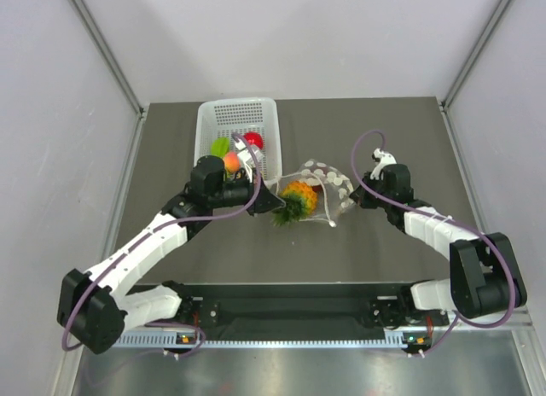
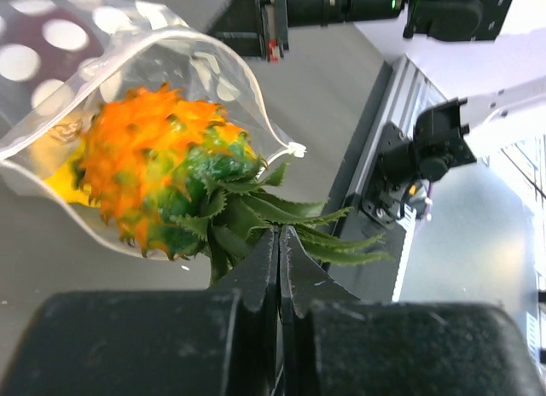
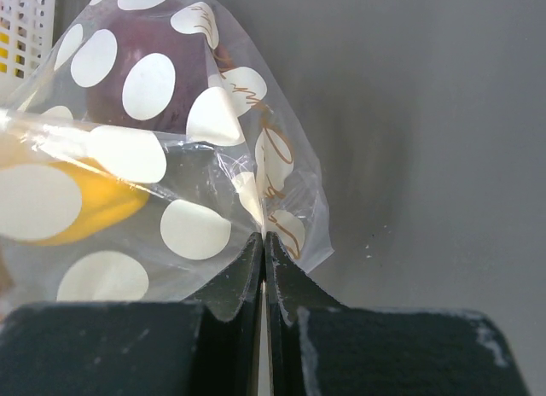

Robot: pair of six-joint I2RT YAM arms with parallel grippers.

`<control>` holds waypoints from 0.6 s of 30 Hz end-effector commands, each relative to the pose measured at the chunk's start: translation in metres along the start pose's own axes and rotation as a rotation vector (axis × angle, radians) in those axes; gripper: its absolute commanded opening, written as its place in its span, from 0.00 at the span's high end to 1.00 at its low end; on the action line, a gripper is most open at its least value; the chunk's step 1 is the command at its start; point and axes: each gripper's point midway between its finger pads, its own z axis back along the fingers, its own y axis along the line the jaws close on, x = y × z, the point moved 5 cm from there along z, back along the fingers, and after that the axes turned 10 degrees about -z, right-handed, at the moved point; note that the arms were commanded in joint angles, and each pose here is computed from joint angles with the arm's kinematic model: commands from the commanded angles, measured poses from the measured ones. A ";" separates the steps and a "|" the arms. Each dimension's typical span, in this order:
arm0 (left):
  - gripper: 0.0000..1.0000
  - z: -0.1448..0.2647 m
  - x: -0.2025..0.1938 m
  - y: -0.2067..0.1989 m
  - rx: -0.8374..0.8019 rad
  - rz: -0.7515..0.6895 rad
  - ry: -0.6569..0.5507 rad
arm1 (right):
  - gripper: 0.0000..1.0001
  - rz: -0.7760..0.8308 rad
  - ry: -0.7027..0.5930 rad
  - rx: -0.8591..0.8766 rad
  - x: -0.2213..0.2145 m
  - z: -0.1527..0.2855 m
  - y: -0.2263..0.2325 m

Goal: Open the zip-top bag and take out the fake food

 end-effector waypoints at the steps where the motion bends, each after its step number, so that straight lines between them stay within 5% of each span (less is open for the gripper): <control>1: 1.00 0.013 0.031 -0.006 0.031 -0.068 -0.126 | 1.00 0.009 -0.064 -0.006 0.020 -0.002 0.000; 18: 1.00 0.024 0.080 -0.017 0.025 -0.159 -0.345 | 1.00 0.013 -0.023 0.018 0.008 -0.005 -0.002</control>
